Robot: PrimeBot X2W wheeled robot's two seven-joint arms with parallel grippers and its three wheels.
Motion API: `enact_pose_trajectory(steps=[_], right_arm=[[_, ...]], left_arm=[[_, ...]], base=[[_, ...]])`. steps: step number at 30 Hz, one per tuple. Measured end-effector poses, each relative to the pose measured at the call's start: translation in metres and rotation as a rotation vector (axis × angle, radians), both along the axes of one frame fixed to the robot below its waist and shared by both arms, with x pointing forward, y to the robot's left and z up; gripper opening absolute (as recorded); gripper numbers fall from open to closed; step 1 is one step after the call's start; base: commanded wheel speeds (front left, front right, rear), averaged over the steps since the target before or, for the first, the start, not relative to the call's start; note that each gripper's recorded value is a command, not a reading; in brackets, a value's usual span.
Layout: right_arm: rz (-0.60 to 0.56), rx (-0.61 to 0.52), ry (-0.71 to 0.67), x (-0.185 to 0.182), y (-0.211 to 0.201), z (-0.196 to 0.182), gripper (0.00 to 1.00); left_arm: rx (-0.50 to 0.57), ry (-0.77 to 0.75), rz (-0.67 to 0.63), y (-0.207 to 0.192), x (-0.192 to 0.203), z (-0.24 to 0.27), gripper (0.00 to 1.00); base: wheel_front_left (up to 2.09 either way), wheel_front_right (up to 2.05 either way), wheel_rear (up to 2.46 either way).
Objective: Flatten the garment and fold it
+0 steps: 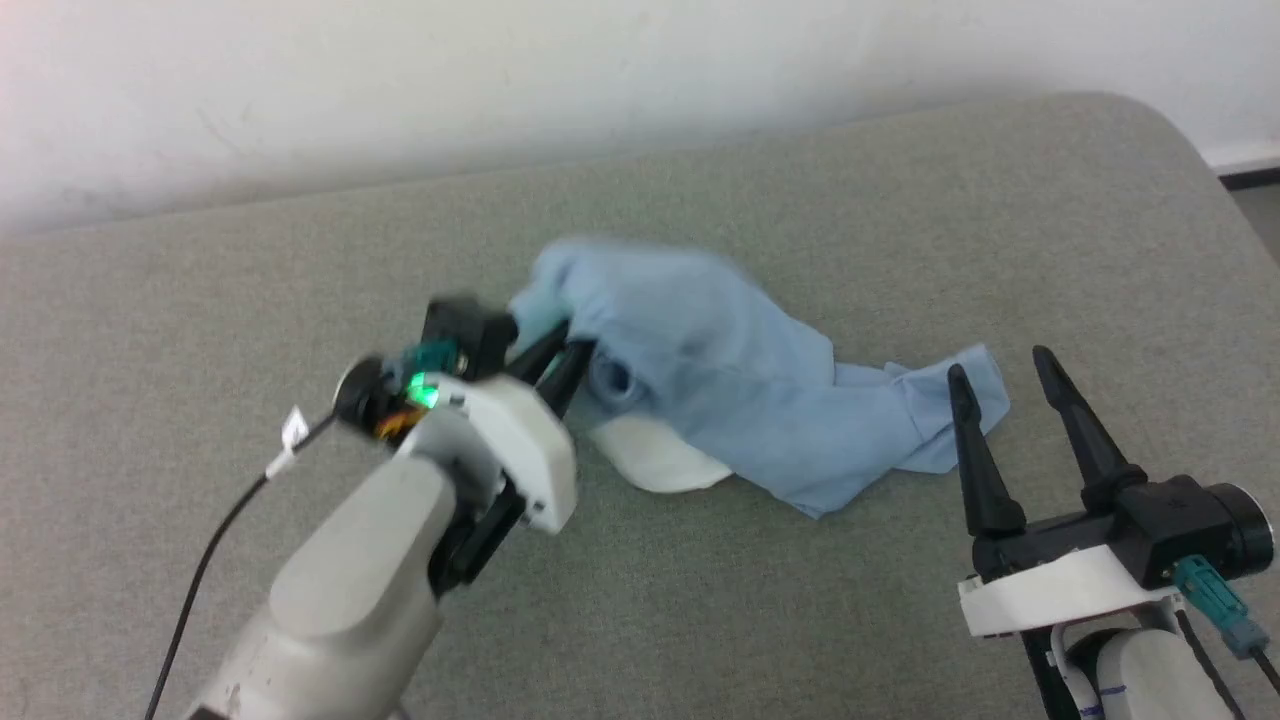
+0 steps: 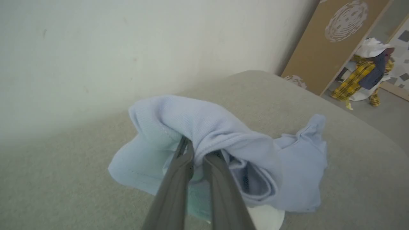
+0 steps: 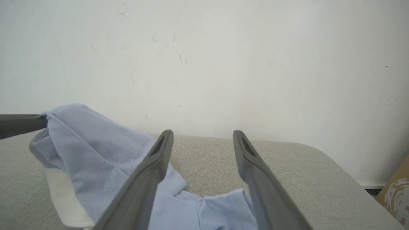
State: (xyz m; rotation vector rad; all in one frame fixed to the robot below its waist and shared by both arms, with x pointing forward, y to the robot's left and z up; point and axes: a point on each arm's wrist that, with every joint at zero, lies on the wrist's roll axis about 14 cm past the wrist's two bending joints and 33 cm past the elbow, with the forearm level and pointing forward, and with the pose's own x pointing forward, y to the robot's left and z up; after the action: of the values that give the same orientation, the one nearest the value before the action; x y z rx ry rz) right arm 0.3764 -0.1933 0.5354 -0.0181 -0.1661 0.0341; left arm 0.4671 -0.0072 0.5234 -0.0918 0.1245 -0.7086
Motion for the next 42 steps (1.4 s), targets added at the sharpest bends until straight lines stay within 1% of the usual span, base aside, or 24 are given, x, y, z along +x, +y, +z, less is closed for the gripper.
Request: enact_pose_trajectory(steps=[2,3,5,8,12,17,20,23,27,33,38,40,42], right_arm=[[0.006,0.001,0.023,0.003,0.002,-0.008,1.0],[0.011,0.002,0.034,0.004,0.004,-0.012,1.0],[0.025,0.004,0.05,0.008,0.008,-0.017,1.0],[0.04,0.008,0.069,0.012,0.013,-0.024,1.0],[0.064,0.01,0.08,0.014,0.021,-0.028,1.0],[0.085,0.007,0.066,0.009,0.028,-0.023,1.0],[0.096,0.008,0.061,0.003,0.032,-0.021,1.0],[0.106,0.01,0.059,-0.002,0.036,-0.02,1.0],[0.131,0.013,0.057,-0.007,0.044,-0.019,1.0],[0.15,0.022,0.066,-0.015,0.05,-0.022,1.0],[0.174,-0.003,0.088,-0.014,0.057,-0.027,1.0],[0.18,-0.026,0.127,-0.012,0.06,-0.033,1.0],[0.189,-0.056,0.203,-0.008,0.061,-0.045,1.0]], left_arm=[[0.083,0.104,0.047,0.019,-0.003,-0.048,1.0],[0.12,0.144,0.075,0.028,-0.004,-0.067,1.0],[0.14,0.179,0.112,0.041,-0.006,-0.087,1.0],[0.089,0.156,0.17,0.051,-0.001,-0.085,1.0],[0.03,0.08,0.238,0.065,0.003,-0.067,1.0],[-0.058,-0.046,0.344,0.091,0.0,-0.021,1.0],[-0.13,-0.141,0.38,0.106,-0.015,0.015,1.0],[-0.114,-0.212,0.406,0.12,-0.041,0.027,1.0],[-0.108,-0.261,0.503,0.145,-0.076,0.033,1.0],[-0.074,-0.256,0.607,0.166,-0.121,0.02,1.0],[-0.073,-0.256,0.644,0.17,-0.135,0.017,1.0],[-0.076,-0.264,0.649,0.171,-0.137,0.019,1.0],[-0.075,-0.267,0.656,0.173,-0.138,0.019,1.0]], base=[[0.0,0.0,0.0],[0.0,0.0,0.0],[0.0,0.0,0.0],[0.0,0.0,0.0],[0.0,0.0,0.0],[0.0,0.0,0.0],[0.0,0.0,0.0],[0.0,0.0,0.0],[0.0,0.0,0.0],[0.0,0.0,0.0],[0.0,0.0,0.0],[0.0,0.0,0.0],[0.0,0.0,0.0]])
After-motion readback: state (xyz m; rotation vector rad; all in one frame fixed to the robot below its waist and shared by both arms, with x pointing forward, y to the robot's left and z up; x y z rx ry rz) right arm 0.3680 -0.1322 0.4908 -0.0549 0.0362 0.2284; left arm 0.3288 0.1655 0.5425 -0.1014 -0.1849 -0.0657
